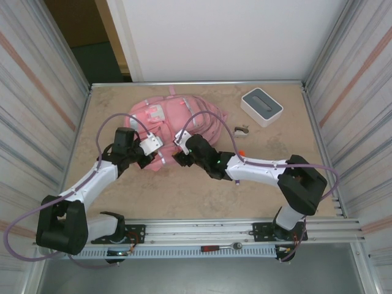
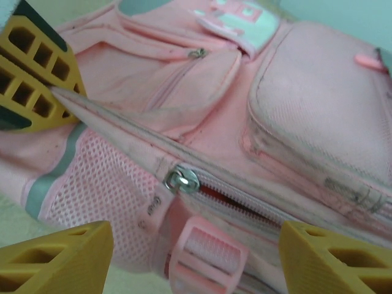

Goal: Pack the student bag

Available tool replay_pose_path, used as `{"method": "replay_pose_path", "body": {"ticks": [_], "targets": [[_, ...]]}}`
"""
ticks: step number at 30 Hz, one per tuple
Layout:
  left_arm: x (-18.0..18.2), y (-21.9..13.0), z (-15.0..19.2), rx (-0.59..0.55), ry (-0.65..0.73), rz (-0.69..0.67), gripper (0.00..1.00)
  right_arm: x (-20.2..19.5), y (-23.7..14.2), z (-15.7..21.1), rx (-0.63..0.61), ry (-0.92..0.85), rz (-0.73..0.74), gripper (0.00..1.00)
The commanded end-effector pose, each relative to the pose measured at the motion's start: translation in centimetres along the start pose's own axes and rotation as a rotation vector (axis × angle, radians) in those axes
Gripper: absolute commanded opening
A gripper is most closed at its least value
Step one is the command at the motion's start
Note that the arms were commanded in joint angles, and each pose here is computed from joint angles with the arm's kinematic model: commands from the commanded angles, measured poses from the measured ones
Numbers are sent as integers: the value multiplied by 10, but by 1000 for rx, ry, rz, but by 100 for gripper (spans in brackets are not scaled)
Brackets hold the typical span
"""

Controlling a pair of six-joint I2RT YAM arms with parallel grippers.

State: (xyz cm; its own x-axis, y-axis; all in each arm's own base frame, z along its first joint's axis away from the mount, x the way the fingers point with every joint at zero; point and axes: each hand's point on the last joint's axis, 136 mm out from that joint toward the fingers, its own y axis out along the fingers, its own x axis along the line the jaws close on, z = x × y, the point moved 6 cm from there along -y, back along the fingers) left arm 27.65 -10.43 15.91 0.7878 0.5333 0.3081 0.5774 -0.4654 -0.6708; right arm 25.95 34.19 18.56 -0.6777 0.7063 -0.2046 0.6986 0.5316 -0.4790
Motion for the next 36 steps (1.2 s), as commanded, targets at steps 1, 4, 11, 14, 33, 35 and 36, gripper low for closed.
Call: {"method": "replay_pose_path", "body": {"ticks": [1,4,11,14,33,35,36], "targets": [[3,-16,-36,-169,-21,52,0,3,10,0,-30,-72,103,73],[3,-15,-35,-167,-26,59,0,11,17,2,-28,-124,143,75],[3,-14,-36,-167,-23,66,0,10,28,2,-37,-177,255,73],[2,-13,-35,-164,-22,69,0,12,23,-3,-64,-209,276,70],[2,-10,-33,-150,-30,81,0,13,12,-2,-57,-245,278,22],[2,-10,-32,-147,-29,78,0,11,10,-1,-52,-231,277,18],[2,-9,-32,-146,-30,76,0,9,9,0,-51,-221,273,17]]}}
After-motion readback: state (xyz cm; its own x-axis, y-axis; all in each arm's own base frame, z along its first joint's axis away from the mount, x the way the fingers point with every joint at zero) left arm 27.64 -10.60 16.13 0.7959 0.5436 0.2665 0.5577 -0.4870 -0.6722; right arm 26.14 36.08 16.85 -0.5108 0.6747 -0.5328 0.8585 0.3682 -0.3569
